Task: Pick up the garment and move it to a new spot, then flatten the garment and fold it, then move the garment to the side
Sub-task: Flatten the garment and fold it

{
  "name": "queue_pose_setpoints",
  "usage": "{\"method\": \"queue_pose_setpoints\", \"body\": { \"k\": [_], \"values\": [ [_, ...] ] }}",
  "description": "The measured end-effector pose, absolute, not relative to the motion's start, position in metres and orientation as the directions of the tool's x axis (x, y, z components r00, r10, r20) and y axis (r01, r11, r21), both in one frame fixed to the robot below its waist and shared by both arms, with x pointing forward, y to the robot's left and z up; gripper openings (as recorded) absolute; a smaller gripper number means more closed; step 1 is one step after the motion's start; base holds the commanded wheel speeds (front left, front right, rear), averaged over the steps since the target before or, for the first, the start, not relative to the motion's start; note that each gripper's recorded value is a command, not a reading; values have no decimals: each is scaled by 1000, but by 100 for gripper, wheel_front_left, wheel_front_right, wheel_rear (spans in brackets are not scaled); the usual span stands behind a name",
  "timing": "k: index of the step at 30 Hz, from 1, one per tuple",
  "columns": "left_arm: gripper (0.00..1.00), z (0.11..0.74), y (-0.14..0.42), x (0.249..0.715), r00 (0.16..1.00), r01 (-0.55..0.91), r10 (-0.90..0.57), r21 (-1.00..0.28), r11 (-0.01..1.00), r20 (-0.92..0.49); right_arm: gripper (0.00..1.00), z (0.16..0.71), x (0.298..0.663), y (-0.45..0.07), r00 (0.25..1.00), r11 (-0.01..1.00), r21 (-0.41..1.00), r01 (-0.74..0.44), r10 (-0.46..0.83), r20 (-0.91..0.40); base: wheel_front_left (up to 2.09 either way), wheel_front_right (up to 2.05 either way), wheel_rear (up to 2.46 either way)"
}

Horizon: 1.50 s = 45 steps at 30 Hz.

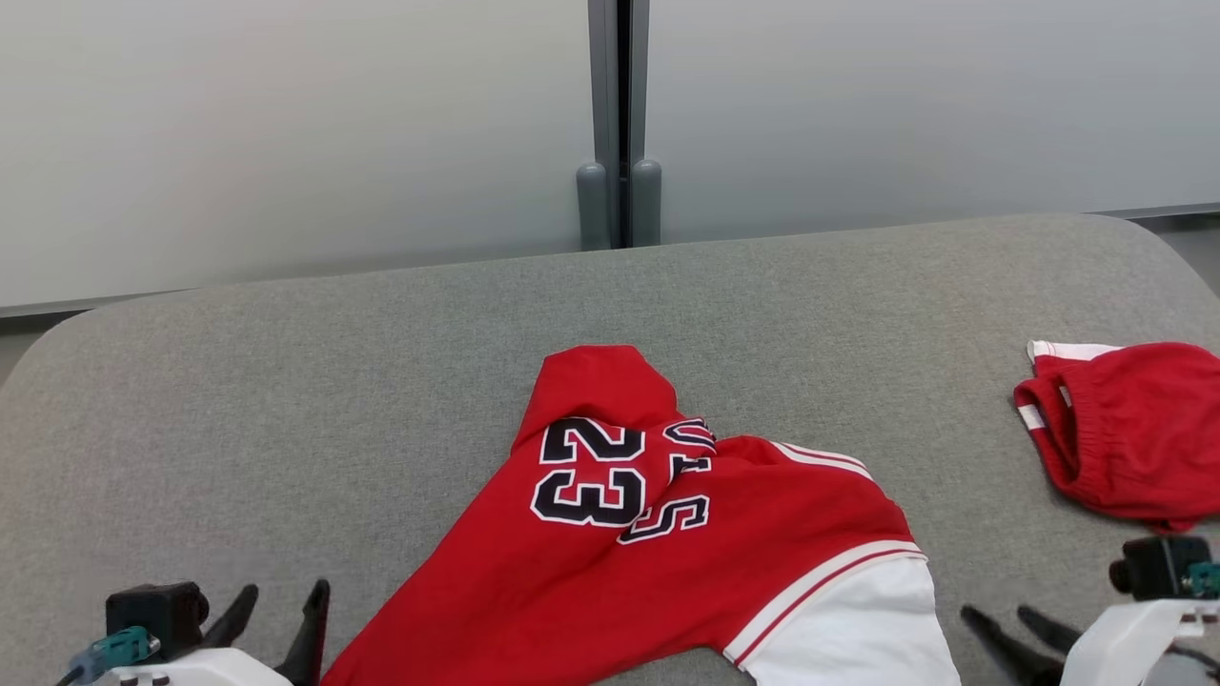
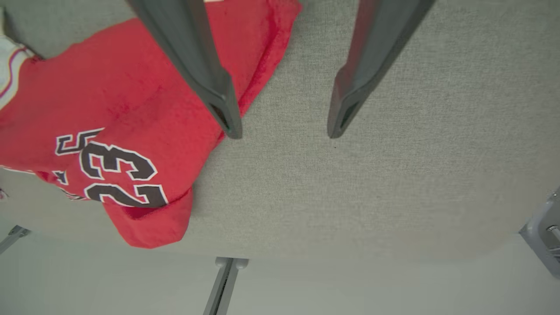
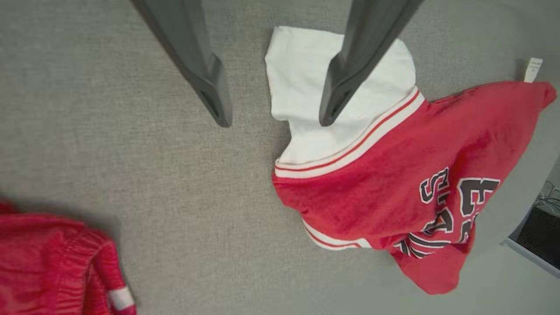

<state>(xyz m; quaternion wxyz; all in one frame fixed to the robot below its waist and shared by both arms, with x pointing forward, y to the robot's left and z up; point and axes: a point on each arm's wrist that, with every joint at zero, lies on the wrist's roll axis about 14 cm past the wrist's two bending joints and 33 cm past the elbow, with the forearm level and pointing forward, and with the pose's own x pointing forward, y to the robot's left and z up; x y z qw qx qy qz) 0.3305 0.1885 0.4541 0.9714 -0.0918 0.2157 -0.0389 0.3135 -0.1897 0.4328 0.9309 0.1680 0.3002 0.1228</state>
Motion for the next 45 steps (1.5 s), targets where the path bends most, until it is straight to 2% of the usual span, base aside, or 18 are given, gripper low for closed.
{"method": "queue_pose_setpoints", "body": {
  "k": [2,7,15,24,29,37,41,43,45],
  "values": [
    [100,445,183,323,868,46,-140,-204,978,-476,100,418,300,-182,734,898,428,-103,359,-577,0,0,0],
    [100,428,183,317,801,57,-158,-188,980,-578,100,402,297,-174,685,884,463,-62,375,-625,0,0,0],
    [100,384,172,302,636,56,-207,-223,973,-743,100,374,298,-160,604,883,469,-23,386,-697,0,0,0],
    [100,373,173,306,604,50,-212,-229,972,-768,100,365,299,-159,578,893,450,-11,373,-726,0,0,0],
    [100,369,169,303,573,53,-229,-243,969,-787,100,370,303,-162,606,903,429,-13,349,-715,0,0,0],
    [100,369,166,295,546,47,-241,-257,965,-802,100,366,292,-161,567,905,425,5,347,-747,0,0,0],
    [100,370,164,294,539,47,-250,-268,962,-804,100,364,295,-165,578,923,386,0,315,-753,0,0,0],
    [91,370,164,293,537,44,-250,-269,962,-805,100,362,294,-162,573,919,394,6,320,-755,0,0,0],
    [72,370,164,292,533,39,-251,-272,961,-808,100,361,294,-158,565,916,402,4,330,-757,0,0,0]
  ]
}}
